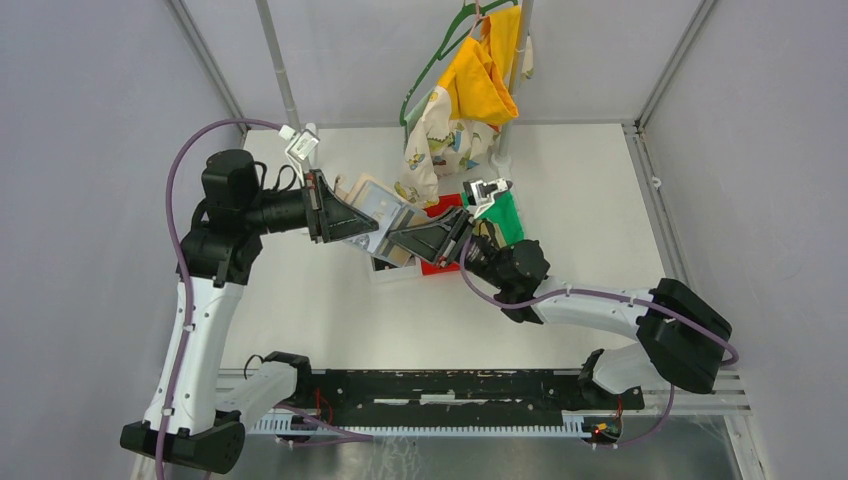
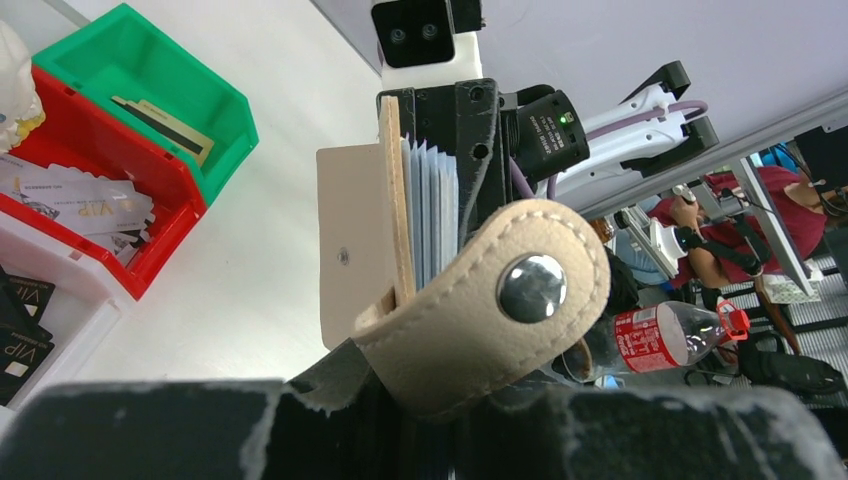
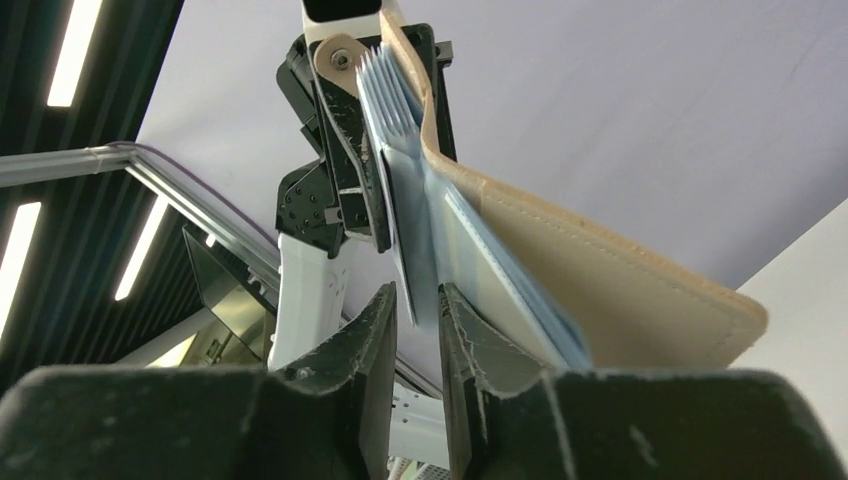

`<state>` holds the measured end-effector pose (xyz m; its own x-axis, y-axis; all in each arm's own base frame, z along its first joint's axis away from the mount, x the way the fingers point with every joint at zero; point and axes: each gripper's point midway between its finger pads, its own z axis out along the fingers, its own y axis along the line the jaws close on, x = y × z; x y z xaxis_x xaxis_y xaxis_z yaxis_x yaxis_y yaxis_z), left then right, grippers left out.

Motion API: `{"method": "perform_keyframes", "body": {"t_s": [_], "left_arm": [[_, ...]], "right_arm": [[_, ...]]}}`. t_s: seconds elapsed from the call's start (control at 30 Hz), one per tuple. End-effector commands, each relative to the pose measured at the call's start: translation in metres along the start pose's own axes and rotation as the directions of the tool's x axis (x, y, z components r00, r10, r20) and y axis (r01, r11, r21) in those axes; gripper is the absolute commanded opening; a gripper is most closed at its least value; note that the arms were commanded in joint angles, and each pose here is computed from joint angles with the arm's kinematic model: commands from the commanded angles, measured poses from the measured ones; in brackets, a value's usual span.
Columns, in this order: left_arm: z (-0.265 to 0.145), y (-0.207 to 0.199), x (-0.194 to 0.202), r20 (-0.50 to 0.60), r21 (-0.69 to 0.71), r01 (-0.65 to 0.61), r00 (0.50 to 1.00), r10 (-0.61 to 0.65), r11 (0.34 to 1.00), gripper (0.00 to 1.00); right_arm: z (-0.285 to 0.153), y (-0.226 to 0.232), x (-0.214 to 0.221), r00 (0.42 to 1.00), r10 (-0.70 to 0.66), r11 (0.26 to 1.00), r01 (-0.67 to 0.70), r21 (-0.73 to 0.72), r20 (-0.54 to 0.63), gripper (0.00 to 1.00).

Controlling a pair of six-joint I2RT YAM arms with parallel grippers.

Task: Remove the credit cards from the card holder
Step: Remove the credit card from the card holder.

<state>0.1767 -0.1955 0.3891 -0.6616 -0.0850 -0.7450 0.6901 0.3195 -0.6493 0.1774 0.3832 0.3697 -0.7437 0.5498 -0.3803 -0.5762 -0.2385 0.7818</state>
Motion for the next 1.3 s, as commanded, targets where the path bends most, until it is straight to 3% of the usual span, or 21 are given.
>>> {"method": "perform_keyframes", "body": {"t_s": [0.0, 0.1, 0.37, 0.57, 0.77, 0.97, 1.27], "left_arm": [[-0.006, -0.033, -0.01, 0.02, 0.1, -0.083, 0.996, 0.081, 0.992, 0.12], [-0.006, -0.031, -0.009, 0.024, 0.085, -0.092, 0.996, 0.091, 0.992, 0.07], [-0.009, -0.029, -0.003, 0.036, 0.063, -0.139, 0.99, 0.137, 0.988, 0.1], [-0.011, -0.038, 0.001, 0.02, 0.11, -0.143, 0.99, 0.142, 0.984, 0.16], [-0.009, -0.031, 0.005, 0.009, 0.1, -0.132, 0.991, 0.132, 0.986, 0.25], [-0.01, -0.038, 0.001, 0.002, 0.126, -0.129, 0.992, 0.129, 0.984, 0.34], [-0.01, -0.048, -0.004, -0.002, 0.169, -0.09, 0.996, 0.092, 0.982, 0.32]], "right_arm": [[0.01, 0.012, 0.002, 0.999, -0.04, 0.999, 0.038, -0.037, -0.031, 0.31], [0.014, 0.008, 0.005, 0.997, -0.058, 0.998, 0.058, -0.012, -0.049, 0.37], [0.025, -0.019, 0.007, 0.994, -0.083, 0.986, 0.092, 0.137, -0.069, 0.42], [0.031, -0.011, 0.001, 0.996, -0.085, 0.99, 0.089, 0.11, -0.039, 0.28], [0.036, -0.001, 0.003, 0.995, -0.086, 0.993, 0.09, 0.078, -0.053, 0.01], [0.02, -0.002, 0.004, 0.995, -0.09, 0.993, 0.093, 0.074, -0.039, 0.0], [0.0, -0.003, 0.005, 0.997, -0.079, 0.995, 0.08, 0.062, -0.027, 0.0]]}}
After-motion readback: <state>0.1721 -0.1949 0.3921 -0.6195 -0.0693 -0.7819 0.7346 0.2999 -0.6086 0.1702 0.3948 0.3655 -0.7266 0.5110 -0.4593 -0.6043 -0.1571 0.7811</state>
